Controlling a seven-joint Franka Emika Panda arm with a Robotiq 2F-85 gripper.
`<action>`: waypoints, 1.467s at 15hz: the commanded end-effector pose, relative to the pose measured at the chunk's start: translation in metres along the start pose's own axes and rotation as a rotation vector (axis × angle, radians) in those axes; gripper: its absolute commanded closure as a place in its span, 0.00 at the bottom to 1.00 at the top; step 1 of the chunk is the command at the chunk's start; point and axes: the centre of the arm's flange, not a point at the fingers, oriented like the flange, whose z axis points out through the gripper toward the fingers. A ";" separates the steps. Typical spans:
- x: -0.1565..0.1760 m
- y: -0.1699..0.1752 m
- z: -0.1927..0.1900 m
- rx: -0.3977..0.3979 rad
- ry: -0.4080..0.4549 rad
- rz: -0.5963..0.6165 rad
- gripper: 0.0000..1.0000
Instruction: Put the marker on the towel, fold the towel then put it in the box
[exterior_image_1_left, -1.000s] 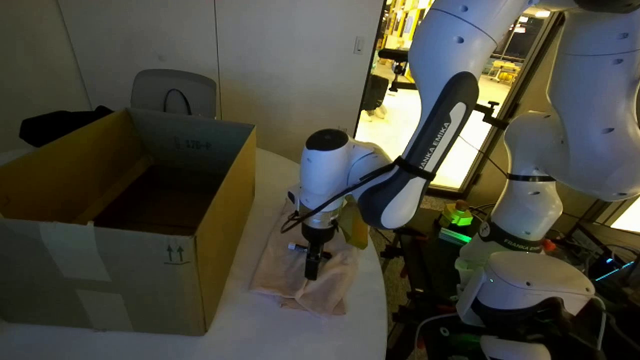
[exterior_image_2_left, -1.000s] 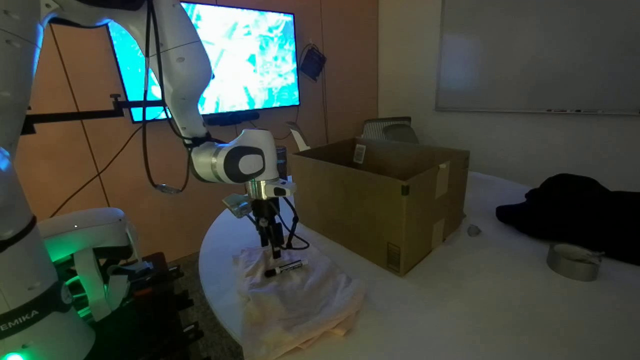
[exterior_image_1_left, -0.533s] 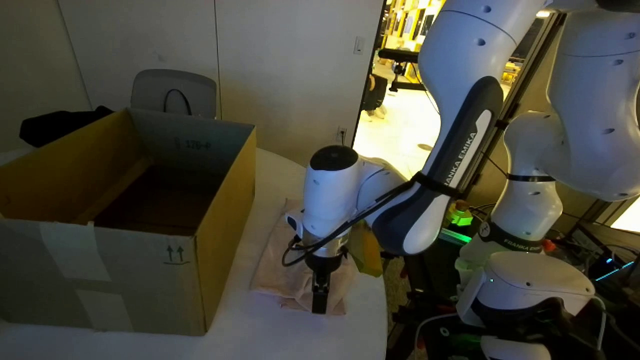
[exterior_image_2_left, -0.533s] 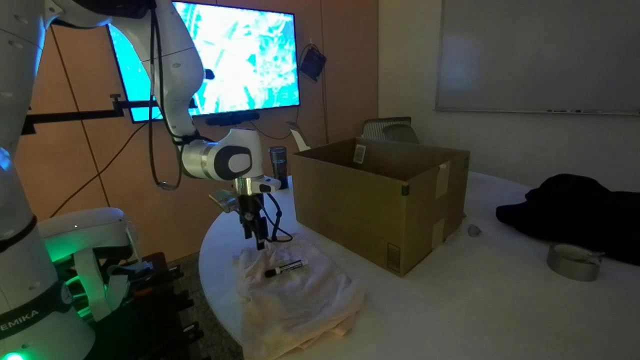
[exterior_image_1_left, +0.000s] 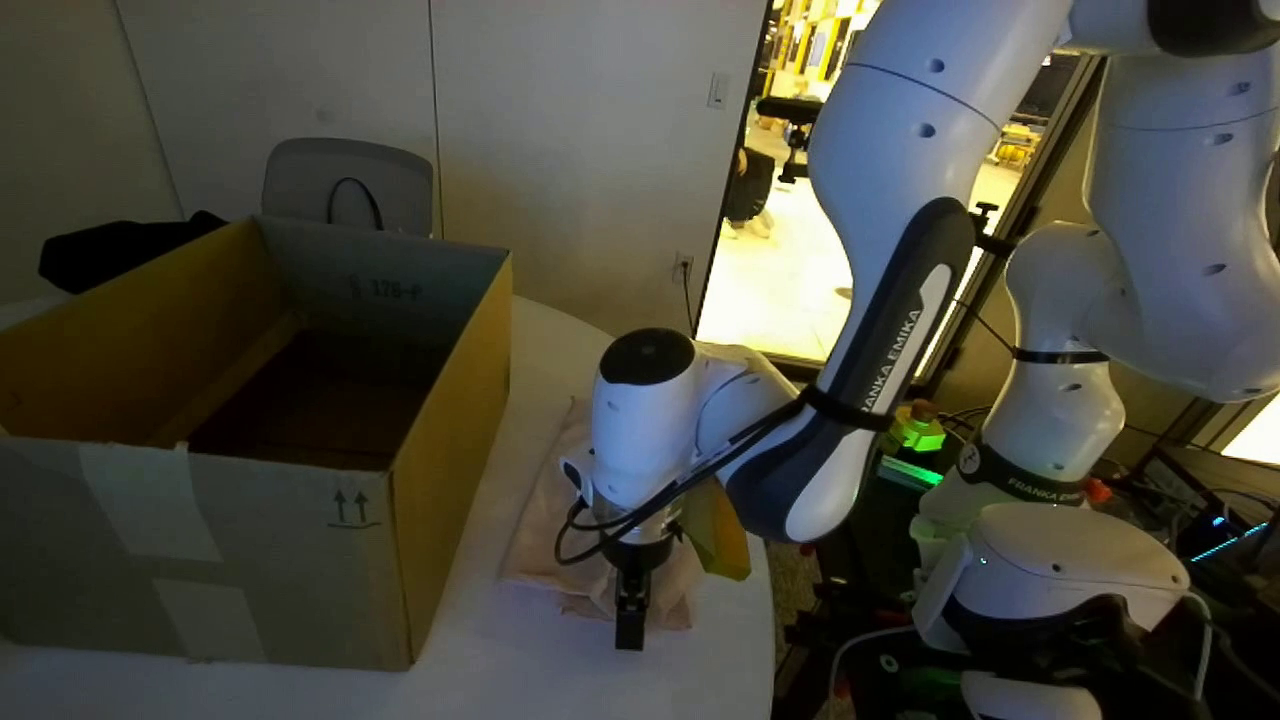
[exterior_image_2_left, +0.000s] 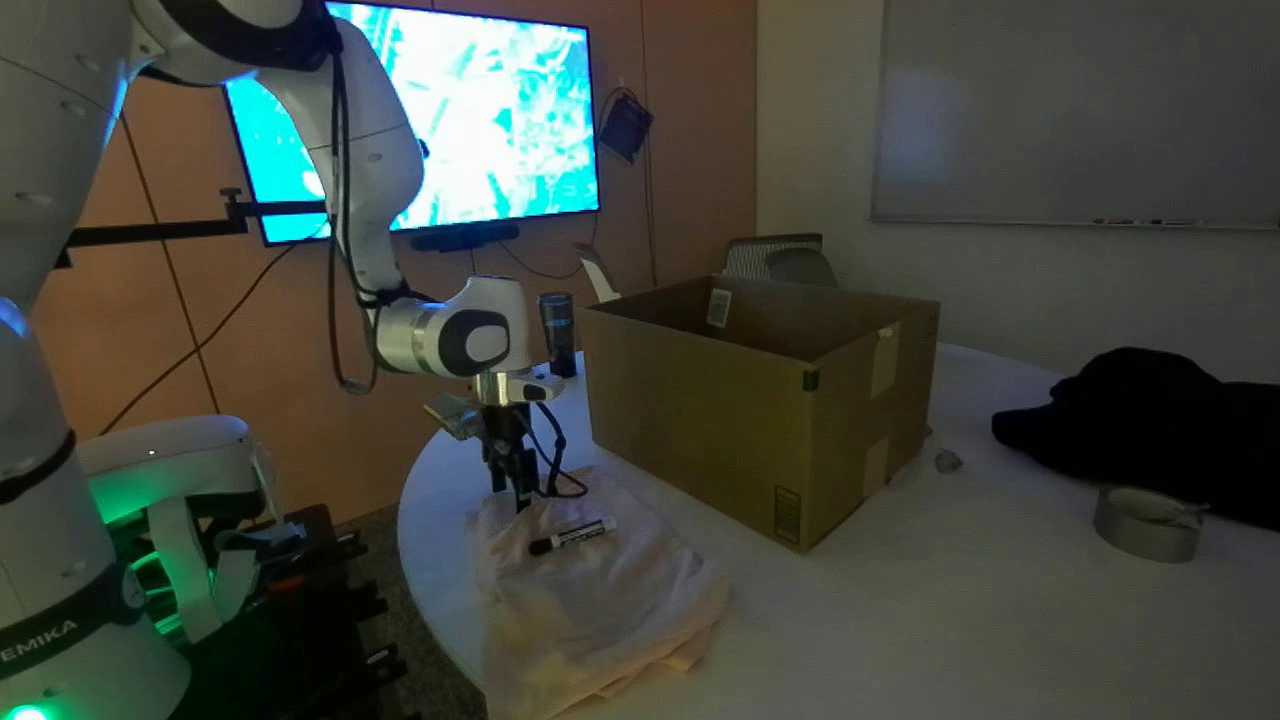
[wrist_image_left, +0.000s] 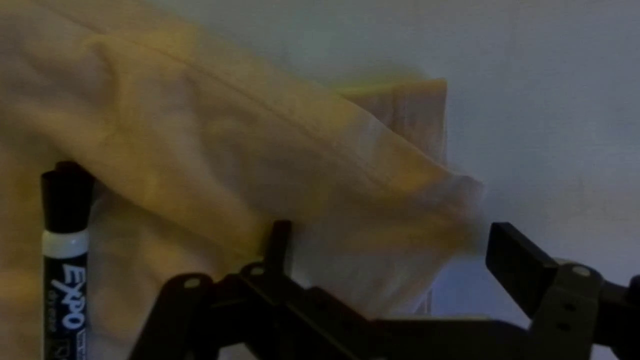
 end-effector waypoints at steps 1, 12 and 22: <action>0.011 0.002 0.014 -0.021 0.013 0.026 0.02; 0.011 0.019 -0.009 -0.011 0.034 0.038 0.91; -0.007 0.068 -0.057 -0.009 0.098 0.118 0.96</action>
